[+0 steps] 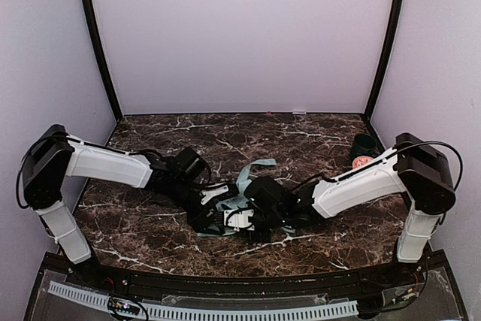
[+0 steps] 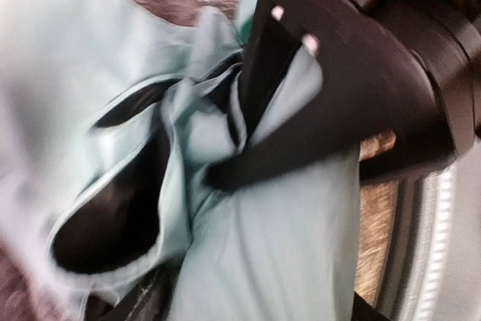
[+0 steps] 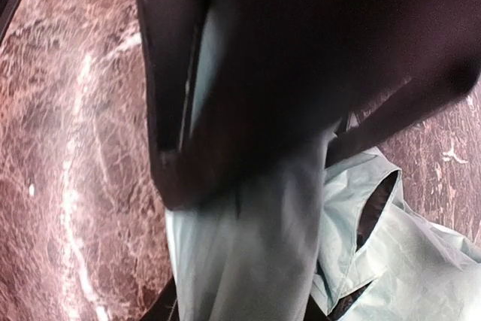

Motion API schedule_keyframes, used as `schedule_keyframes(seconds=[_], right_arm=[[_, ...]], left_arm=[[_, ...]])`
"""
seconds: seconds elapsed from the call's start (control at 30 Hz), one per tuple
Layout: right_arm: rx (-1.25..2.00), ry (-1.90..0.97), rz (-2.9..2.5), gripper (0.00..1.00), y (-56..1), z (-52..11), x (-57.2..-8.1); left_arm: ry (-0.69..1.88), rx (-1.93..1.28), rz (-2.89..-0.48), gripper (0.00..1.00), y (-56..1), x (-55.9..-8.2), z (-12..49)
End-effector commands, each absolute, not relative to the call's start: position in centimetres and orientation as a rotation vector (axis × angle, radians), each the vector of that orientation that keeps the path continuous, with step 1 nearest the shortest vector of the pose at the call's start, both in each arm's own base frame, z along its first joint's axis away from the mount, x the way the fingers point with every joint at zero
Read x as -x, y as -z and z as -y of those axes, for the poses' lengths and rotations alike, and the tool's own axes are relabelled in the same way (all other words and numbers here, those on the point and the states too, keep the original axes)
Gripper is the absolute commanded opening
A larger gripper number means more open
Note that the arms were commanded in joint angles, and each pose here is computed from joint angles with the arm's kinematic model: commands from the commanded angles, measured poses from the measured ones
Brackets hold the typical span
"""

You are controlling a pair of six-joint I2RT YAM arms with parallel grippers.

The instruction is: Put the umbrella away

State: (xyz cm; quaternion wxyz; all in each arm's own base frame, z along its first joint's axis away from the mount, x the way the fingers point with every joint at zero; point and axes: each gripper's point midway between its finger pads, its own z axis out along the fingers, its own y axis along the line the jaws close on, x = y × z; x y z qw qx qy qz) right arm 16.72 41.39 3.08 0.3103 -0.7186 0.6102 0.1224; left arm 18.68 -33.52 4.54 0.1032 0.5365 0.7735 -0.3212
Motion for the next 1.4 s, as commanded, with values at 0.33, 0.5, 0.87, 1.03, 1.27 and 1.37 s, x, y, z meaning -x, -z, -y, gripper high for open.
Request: schedule_keyframes(seconds=[0.33, 0.5, 0.87, 1.03, 1.27, 1.37], right_arm=[[1.982, -0.524, -2.183, 0.20, 3.0, -35.5, -13.7], [1.888, -0.694, -2.391, 0.20, 3.1, -35.1, -14.0], [1.796, -0.978, -2.630, 0.17, 3.0, -35.6, -14.2], [1.824, -1.023, -2.653, 0.16, 3.3, -35.6, -13.8], [1.844, -1.081, -2.638, 0.16, 3.2, -35.9, -13.7], [1.854, -1.066, -2.649, 0.16, 3.4, -35.9, -14.0]], left_arm=[[0.606, -1.286, -1.690, 0.63, -16.2, -20.6, 28.7], [0.499, -1.404, -1.503, 0.57, -17.6, -18.5, 28.2], [0.052, -1.842, -1.338, 0.70, -11.4, -18.3, 31.6], [0.017, -1.907, -1.282, 0.74, -9.8, -18.6, 33.3], [0.053, -1.973, -1.234, 0.76, -8.8, -18.2, 34.8], [0.006, -1.960, -1.259, 0.97, -8.2, -19.1, 35.0]])
